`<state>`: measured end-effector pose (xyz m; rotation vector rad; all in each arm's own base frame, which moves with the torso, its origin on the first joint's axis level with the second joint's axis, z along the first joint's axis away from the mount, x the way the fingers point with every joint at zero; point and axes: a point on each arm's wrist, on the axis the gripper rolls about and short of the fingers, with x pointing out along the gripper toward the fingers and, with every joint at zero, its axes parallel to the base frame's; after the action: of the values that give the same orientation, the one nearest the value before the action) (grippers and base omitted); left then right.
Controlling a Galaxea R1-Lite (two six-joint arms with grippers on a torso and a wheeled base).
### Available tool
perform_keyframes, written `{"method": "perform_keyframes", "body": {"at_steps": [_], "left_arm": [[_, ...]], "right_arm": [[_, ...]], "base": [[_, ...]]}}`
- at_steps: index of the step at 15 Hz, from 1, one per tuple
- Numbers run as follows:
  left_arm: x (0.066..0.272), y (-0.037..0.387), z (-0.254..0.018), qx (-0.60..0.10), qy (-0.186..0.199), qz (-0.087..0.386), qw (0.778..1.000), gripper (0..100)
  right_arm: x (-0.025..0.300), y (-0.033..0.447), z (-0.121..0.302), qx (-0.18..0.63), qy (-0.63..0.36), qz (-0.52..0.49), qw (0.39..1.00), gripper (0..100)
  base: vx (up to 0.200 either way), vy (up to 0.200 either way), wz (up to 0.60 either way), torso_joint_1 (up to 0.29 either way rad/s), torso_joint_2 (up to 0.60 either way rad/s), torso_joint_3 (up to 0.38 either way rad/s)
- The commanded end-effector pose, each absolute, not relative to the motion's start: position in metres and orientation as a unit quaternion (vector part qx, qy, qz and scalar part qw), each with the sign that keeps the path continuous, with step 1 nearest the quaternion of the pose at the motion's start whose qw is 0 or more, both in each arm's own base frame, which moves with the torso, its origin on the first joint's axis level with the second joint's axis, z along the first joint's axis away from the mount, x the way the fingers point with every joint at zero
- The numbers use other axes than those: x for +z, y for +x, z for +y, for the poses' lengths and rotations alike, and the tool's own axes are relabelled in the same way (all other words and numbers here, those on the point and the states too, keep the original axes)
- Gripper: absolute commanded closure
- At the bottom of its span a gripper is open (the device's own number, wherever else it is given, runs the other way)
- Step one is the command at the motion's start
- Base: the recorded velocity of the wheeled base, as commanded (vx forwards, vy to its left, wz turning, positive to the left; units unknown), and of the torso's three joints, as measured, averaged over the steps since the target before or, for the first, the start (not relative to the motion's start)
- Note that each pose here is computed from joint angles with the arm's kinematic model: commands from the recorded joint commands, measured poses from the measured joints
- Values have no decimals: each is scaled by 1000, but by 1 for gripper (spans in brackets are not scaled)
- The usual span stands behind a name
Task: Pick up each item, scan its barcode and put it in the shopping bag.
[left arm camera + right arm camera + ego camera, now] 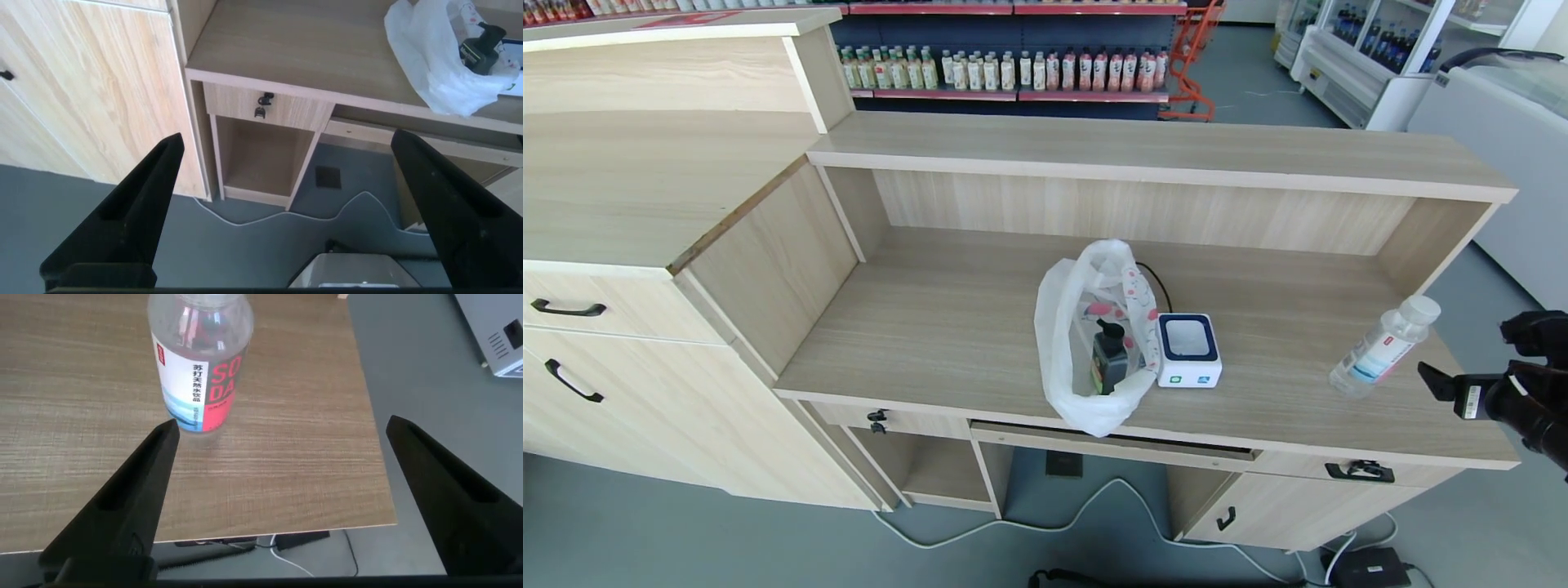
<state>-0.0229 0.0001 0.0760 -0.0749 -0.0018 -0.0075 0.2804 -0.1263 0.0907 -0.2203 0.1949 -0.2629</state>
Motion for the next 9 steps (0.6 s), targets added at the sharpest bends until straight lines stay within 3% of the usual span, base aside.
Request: {"method": "perform_keyframes", "body": {"at_steps": [1, 9], "left_arm": [[76, -23, 0, -4, -38, -1, 999, 0], [76, -23, 0, -4, -38, -1, 999, 0]], "right_arm": [[79, 289, -123, -120, -107, 108, 981, 0], [75, 321, -129, -117, -113, 89, 983, 0]], "base": [[0, 0, 0, 0, 0, 0], [0, 0, 0, 0, 0, 0]]}}
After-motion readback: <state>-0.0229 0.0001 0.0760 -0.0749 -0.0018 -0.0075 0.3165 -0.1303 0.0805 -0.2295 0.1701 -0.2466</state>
